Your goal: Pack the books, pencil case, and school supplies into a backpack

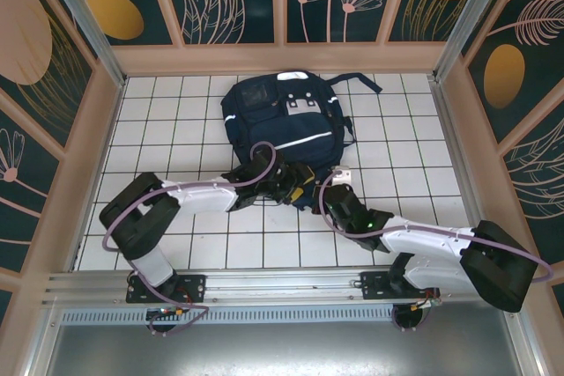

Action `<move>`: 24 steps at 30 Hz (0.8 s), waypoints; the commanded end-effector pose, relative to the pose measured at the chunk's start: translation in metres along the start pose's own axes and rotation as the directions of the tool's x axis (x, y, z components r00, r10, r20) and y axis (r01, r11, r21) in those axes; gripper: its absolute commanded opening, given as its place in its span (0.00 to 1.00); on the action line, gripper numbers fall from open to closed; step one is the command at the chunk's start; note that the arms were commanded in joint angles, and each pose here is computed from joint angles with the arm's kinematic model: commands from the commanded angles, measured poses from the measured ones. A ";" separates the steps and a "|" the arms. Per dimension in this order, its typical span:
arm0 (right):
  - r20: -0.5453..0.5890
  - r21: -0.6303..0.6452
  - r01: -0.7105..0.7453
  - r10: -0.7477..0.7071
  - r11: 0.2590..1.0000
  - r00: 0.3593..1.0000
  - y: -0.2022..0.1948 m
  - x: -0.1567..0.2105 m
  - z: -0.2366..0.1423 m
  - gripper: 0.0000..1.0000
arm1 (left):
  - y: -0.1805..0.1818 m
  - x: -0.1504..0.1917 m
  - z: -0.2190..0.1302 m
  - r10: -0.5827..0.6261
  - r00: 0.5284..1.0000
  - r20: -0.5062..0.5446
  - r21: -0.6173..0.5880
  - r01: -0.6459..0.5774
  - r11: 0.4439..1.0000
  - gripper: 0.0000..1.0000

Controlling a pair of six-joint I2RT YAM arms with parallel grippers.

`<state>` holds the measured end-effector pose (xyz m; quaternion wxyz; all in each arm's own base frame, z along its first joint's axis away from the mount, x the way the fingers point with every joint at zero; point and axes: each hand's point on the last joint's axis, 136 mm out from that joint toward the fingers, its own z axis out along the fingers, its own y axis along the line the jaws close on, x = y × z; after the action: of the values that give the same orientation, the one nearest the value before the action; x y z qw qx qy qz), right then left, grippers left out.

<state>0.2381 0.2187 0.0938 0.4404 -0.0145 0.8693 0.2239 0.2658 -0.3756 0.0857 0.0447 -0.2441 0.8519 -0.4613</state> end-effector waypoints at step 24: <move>0.068 0.103 -0.030 0.023 0.994 0.997 -0.039 -0.030 0.003 0.00 | 0.025 -0.056 -0.075 0.064 0.952 0.298 -0.077 -0.042 0.996 0.00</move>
<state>0.2626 0.1855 0.1003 0.4648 0.0303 0.8624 0.1981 0.2873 -0.2986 0.1099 0.1633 -0.2873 0.8465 -0.4174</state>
